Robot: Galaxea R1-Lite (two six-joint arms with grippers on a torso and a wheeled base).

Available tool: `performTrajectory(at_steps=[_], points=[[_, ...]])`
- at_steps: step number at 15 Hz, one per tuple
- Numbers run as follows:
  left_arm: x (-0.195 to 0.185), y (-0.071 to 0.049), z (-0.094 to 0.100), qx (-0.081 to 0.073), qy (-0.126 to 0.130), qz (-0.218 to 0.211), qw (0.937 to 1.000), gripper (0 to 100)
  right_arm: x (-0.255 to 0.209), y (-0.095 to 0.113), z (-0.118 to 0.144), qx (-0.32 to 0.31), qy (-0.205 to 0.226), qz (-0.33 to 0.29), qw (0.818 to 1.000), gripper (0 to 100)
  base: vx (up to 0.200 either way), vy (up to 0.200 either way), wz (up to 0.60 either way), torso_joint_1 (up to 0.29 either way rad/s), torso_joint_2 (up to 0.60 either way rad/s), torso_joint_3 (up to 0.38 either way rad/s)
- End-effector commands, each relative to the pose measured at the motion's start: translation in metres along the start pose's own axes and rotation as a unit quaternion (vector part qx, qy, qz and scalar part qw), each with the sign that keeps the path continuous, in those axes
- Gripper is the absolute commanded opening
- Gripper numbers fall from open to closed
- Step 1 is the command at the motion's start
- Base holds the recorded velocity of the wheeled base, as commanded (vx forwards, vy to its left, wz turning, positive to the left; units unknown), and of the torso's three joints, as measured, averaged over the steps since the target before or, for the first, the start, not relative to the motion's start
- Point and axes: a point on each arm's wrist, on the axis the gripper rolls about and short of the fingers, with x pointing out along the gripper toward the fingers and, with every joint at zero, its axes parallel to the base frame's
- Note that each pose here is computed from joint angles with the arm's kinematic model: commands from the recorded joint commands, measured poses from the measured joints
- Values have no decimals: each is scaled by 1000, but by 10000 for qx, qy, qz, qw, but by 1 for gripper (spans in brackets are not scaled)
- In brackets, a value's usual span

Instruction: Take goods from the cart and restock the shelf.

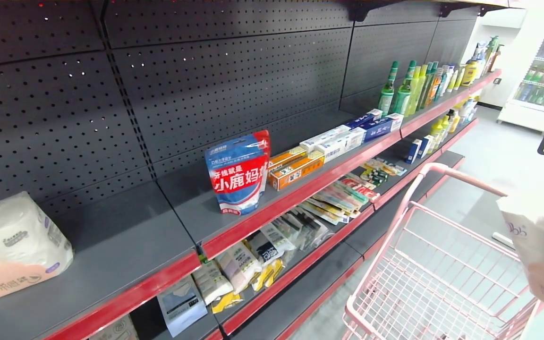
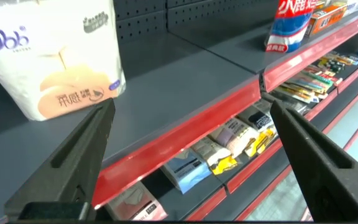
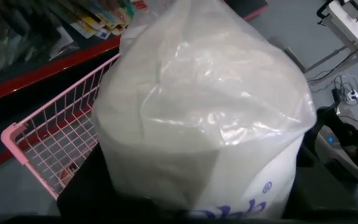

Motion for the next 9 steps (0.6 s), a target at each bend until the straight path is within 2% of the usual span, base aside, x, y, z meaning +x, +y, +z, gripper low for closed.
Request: performTrajectory(at_steps=[1,9], points=[[0,0,0,7,-5,1,10000,100,2,1,0,-8,43,18,10000,0,0,0,0,159,-349,-188],[0,0,0,0,-5,1,10000,100,6,2,-1,-88,123,80,9999,0,0,0,0,128,-283,-150]])
